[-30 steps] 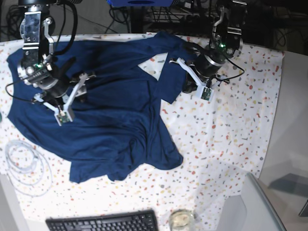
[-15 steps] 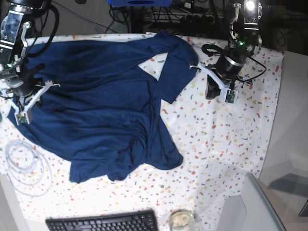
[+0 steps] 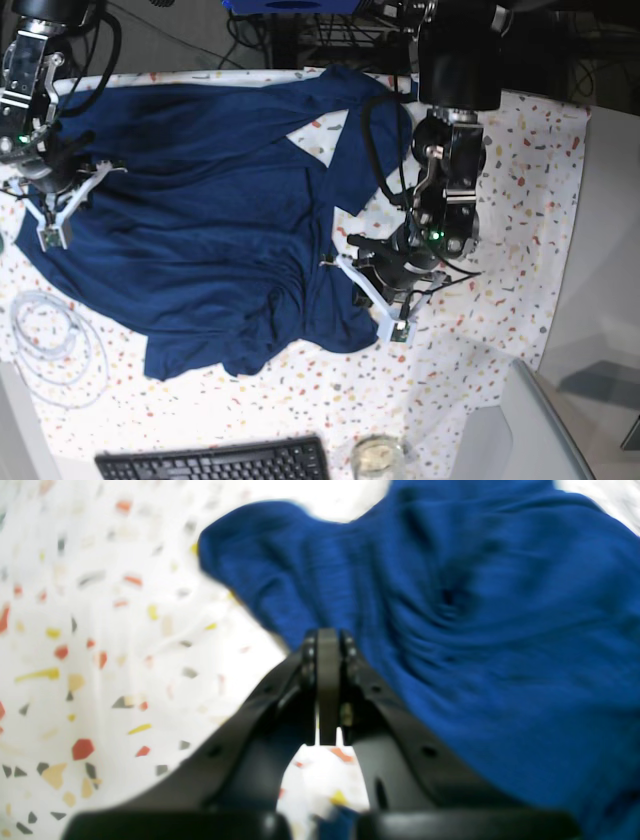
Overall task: Layout the t-shirt on the table in an organized manner, then fold the t-shirt properly
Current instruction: 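Grasp the shirt hem with the left gripper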
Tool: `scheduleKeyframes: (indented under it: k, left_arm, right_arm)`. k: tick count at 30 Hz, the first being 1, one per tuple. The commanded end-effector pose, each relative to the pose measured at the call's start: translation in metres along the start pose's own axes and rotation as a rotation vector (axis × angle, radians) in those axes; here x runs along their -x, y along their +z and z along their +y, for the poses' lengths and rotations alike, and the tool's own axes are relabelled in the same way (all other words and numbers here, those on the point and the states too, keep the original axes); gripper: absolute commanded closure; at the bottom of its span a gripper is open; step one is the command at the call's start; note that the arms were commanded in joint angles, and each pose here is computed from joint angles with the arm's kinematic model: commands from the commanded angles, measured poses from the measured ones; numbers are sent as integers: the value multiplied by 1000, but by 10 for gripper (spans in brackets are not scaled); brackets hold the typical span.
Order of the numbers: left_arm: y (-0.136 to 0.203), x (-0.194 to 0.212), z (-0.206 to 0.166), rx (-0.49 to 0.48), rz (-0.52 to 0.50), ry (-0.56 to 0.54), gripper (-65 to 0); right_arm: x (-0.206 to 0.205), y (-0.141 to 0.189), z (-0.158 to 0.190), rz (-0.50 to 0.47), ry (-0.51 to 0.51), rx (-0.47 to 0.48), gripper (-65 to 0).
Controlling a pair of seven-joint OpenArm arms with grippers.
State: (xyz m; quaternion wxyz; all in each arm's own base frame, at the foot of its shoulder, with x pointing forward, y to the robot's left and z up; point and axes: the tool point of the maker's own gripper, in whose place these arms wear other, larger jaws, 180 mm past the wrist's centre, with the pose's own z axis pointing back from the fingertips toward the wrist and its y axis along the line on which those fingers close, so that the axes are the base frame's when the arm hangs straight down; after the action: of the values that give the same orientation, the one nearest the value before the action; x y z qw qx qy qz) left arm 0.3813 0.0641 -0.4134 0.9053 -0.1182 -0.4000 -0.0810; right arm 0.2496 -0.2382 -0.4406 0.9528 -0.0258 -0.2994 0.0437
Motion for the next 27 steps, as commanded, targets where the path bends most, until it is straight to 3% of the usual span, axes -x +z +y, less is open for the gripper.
scheduleKeyframes:
  k: [1,7,10,13,16,20,24,27]
  left_arm:
    - [-6,-34,-2,0,-67,6,0]
    - [-37,-58,-21,27,-24,4,-12]
    - [-42,-66,-26,32,-20,-10,-163]
    - [-46,-62,-27,33,28,-8,-247]
    - [-50,-55,-20,-13,105,27,-252]
    - [-48,-52,-6,-100,125,96,-252]
    - [-51,-43,-24,-77,159,18,-252]
    - [-49,-26,-36,-57,250,-21,-252]
  right_arm:
    - [-14,3,-6,-44,7,11,-2]
    - [-14,3,-6,-44,10,9,-2]
    - [-14,4,-8,-44,7,13,-2]
    - [-15,5,-14,-43,16,23,-2]
    - [-15,4,-16,-40,18,26,-2]
    - [-8,0,-15,-21,10,20,-2]
    - [-6,-3,-15,-13,3,16,-2]
    - [-2,-5,-14,-1,-1,12,-2]
